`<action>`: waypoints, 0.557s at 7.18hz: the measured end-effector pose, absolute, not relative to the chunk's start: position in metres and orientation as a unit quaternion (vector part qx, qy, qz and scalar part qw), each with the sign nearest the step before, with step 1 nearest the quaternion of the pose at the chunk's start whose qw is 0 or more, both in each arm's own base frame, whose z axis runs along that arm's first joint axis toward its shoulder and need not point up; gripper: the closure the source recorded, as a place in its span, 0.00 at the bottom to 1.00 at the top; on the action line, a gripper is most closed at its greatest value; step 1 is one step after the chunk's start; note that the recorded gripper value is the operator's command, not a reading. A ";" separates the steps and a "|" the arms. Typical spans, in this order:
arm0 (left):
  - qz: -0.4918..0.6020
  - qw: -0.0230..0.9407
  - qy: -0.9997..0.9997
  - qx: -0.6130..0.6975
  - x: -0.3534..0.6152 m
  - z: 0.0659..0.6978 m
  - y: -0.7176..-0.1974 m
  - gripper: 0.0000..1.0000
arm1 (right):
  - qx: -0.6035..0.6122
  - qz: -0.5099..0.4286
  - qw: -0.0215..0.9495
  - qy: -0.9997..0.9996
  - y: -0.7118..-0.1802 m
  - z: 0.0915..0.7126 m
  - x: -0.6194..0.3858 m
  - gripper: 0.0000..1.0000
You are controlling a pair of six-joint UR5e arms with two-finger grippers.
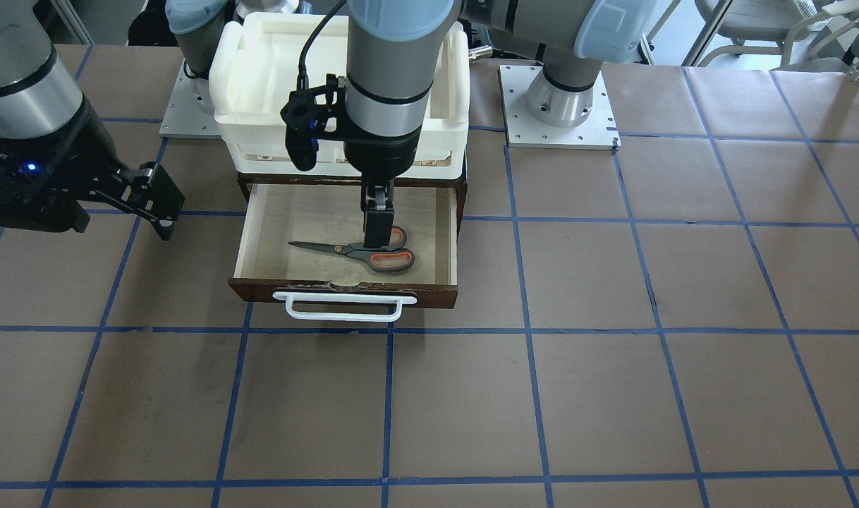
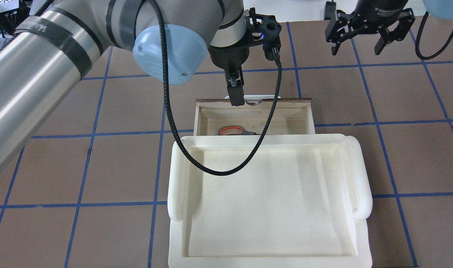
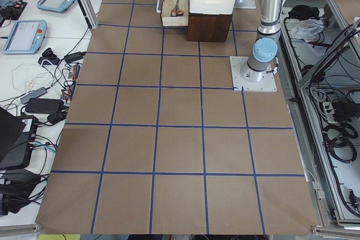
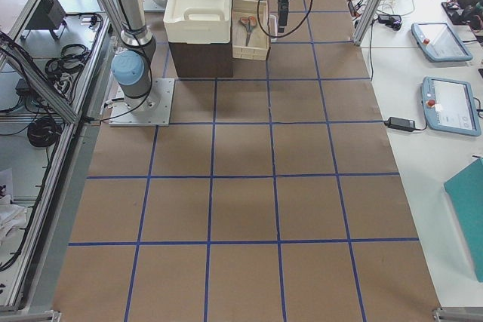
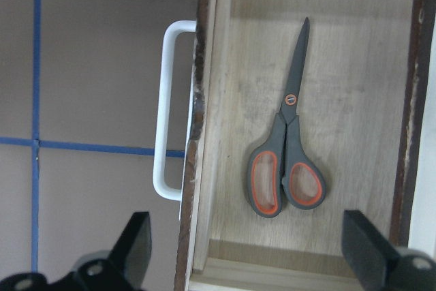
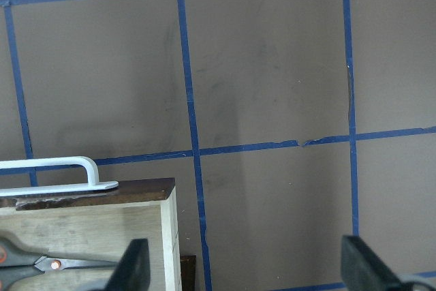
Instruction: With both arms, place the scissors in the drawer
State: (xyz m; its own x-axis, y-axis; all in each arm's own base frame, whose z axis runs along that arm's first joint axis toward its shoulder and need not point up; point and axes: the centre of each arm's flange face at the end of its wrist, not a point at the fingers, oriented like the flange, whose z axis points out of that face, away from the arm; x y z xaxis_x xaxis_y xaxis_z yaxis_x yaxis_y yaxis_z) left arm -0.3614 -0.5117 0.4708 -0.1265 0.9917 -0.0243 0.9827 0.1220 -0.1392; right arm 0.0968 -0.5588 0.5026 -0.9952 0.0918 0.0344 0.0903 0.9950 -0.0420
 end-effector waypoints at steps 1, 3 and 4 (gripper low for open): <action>0.079 0.036 -0.789 -0.609 -0.329 0.496 -0.517 0.00 | -0.059 0.020 0.016 -0.998 -0.554 0.506 0.103 0.00; 0.111 0.041 -0.879 -0.463 -0.260 0.535 -0.525 0.00 | -0.056 0.017 0.014 -0.998 -0.544 0.509 0.129 0.00; 0.120 0.034 -0.923 -0.364 -0.236 0.550 -0.522 0.00 | -0.049 0.017 0.014 -0.999 -0.540 0.510 0.140 0.00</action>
